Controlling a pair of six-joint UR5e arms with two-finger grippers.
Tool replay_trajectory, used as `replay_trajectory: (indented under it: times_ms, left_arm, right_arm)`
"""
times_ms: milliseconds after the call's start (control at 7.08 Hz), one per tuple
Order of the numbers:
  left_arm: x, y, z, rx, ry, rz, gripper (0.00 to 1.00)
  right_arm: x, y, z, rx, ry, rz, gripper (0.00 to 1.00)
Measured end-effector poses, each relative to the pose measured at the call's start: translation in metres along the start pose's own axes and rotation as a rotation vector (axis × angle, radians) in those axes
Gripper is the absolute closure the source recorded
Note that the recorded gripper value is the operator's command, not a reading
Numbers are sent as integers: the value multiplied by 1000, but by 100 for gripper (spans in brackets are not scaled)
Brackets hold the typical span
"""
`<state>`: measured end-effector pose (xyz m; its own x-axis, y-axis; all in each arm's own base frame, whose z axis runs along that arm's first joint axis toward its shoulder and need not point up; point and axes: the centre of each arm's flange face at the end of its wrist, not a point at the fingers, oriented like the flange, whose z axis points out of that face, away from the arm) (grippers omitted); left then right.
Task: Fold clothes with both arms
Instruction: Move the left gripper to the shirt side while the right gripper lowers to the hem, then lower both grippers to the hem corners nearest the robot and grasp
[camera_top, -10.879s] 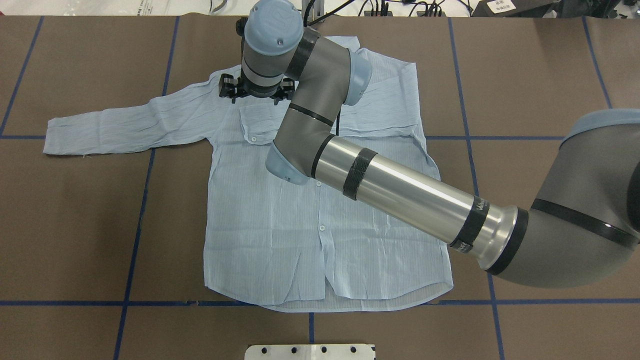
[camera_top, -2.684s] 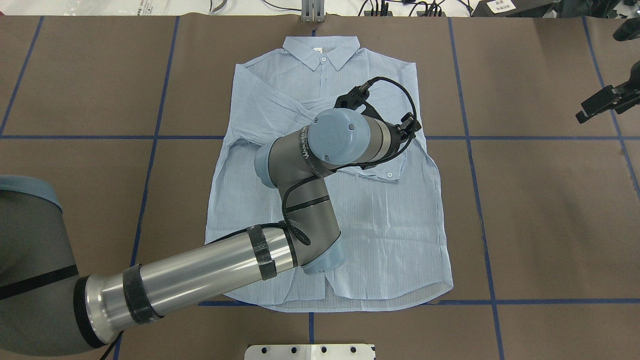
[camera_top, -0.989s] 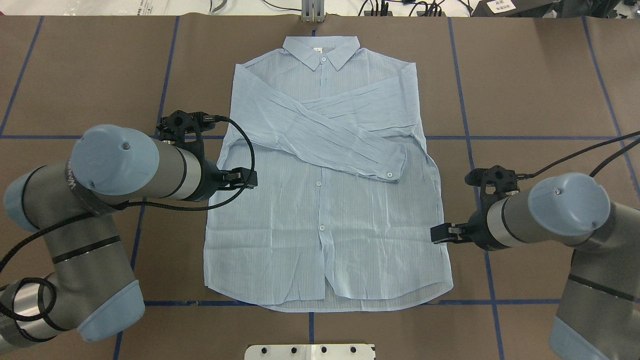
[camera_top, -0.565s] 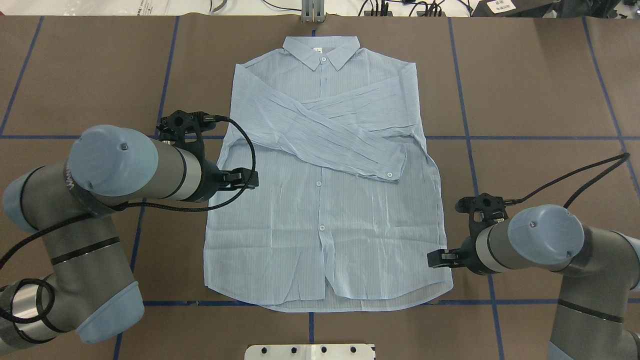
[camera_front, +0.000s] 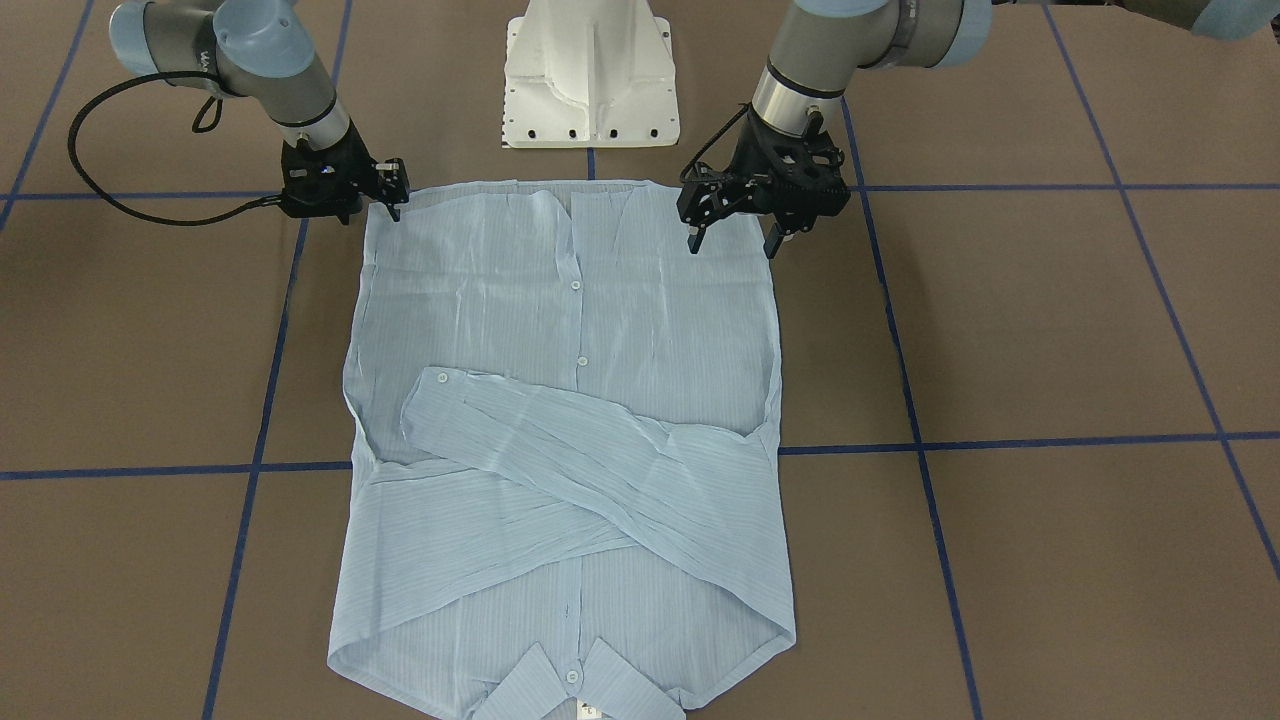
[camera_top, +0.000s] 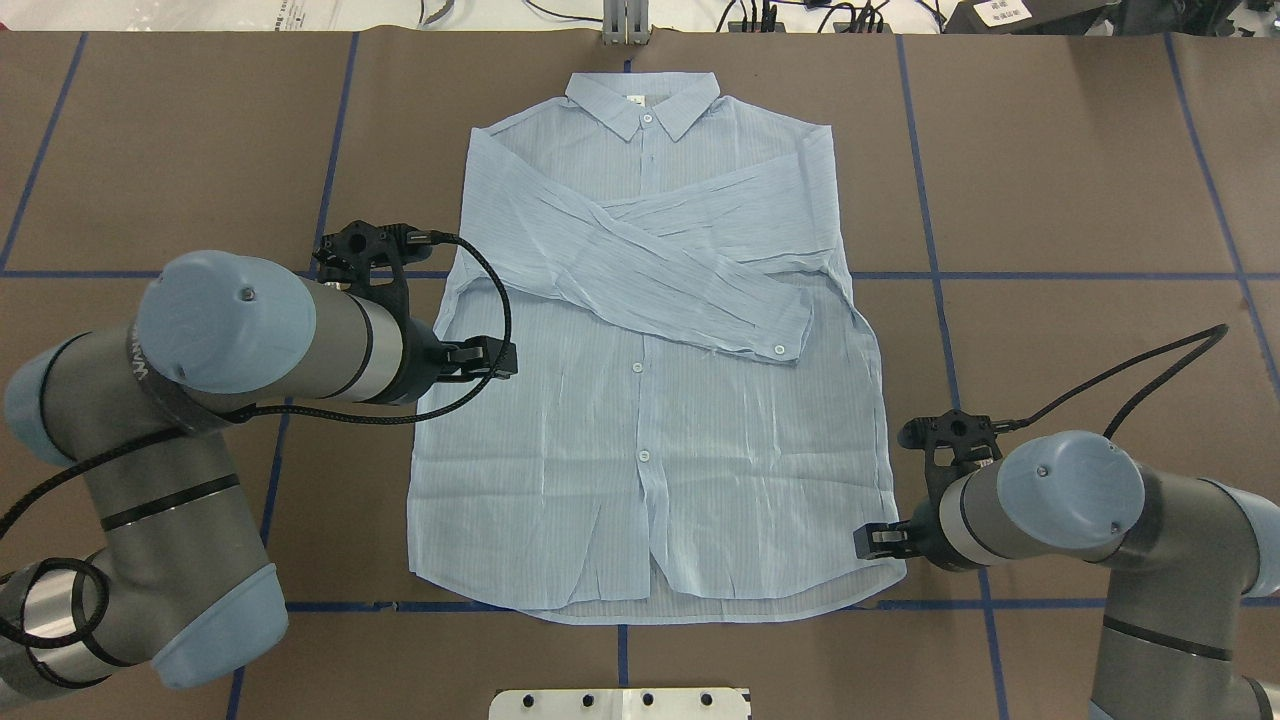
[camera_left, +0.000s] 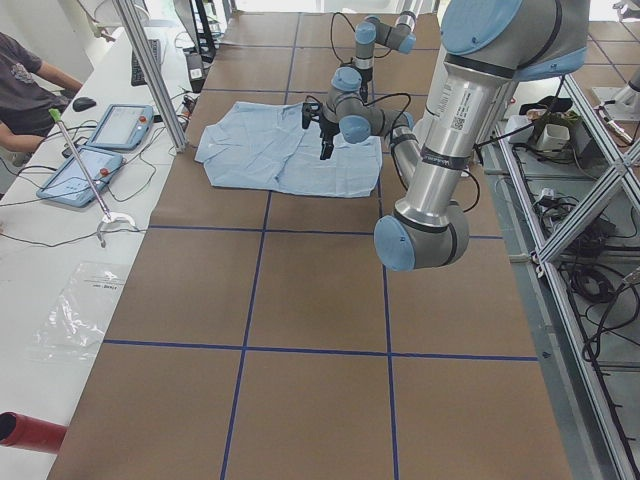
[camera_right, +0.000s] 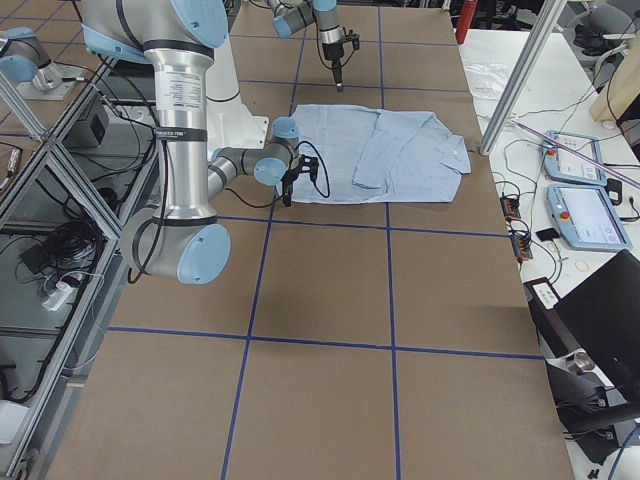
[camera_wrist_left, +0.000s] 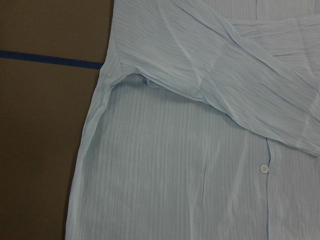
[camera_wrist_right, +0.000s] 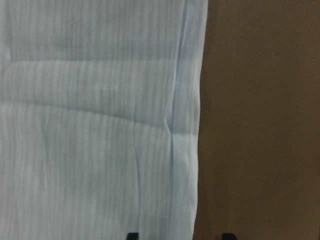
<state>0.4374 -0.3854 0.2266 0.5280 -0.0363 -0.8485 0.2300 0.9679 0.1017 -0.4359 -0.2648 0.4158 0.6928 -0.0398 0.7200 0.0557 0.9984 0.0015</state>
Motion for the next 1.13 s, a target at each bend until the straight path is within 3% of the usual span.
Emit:
replay_trajectory:
  times_ms: [141, 424, 1130]
  left_arm:
    - [0, 0, 1, -1, -1, 0, 2]
    - [-1, 0, 4, -3, -6, 0, 6]
    - [-6, 0, 14, -4, -26, -2, 12]
  right_arm:
    - [0, 1, 2, -10, 1, -1, 66]
    - [3, 3, 3, -21, 4, 0, 100]
    - [-5, 1, -7, -3, -20, 11, 100]
